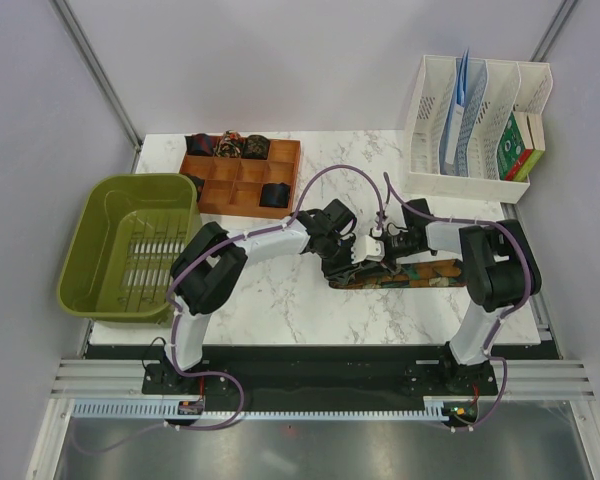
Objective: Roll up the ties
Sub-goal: Roll the tie at the center of the board.
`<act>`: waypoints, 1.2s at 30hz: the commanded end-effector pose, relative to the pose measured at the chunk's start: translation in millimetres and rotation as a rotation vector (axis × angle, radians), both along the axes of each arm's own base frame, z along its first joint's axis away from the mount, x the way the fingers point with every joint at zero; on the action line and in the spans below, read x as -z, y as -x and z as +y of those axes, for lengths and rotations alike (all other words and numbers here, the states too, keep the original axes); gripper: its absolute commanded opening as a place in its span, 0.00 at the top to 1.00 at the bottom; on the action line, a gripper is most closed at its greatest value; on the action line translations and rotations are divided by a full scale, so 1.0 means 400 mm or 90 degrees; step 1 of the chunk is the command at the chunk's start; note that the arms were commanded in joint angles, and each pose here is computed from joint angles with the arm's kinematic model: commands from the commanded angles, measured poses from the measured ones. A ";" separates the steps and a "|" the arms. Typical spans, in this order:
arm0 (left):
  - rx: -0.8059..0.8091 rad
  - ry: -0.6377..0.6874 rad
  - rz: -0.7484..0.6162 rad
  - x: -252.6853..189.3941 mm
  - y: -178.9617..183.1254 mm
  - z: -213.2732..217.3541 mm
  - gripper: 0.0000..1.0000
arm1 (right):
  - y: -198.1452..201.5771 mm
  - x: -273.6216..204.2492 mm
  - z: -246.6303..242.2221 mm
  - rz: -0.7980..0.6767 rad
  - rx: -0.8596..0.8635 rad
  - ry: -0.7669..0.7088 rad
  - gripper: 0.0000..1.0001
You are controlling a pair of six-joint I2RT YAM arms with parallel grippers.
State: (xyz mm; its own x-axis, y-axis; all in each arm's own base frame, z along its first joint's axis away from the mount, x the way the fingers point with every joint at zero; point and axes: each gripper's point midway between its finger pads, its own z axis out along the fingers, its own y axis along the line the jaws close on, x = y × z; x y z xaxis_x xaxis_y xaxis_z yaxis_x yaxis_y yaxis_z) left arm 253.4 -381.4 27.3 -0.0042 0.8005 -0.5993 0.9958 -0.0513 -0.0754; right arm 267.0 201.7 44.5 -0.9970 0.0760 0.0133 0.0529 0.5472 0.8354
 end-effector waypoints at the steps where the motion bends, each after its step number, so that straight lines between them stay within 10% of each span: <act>1: 0.010 -0.129 0.034 0.131 0.039 0.099 0.58 | -0.019 0.017 0.006 -0.025 0.006 0.001 0.68; 5: 0.007 -0.120 0.022 0.111 0.030 0.095 0.54 | 0.001 0.043 -0.011 -0.017 -0.001 0.031 1.00; 15: -0.008 -0.041 -0.031 -0.020 -0.006 0.046 0.34 | -0.006 0.117 -0.085 -0.016 -0.009 0.136 1.00; 36: -0.058 0.070 -0.013 -0.119 -0.016 -0.006 0.23 | -0.009 0.161 -0.116 -0.054 -0.029 0.200 1.00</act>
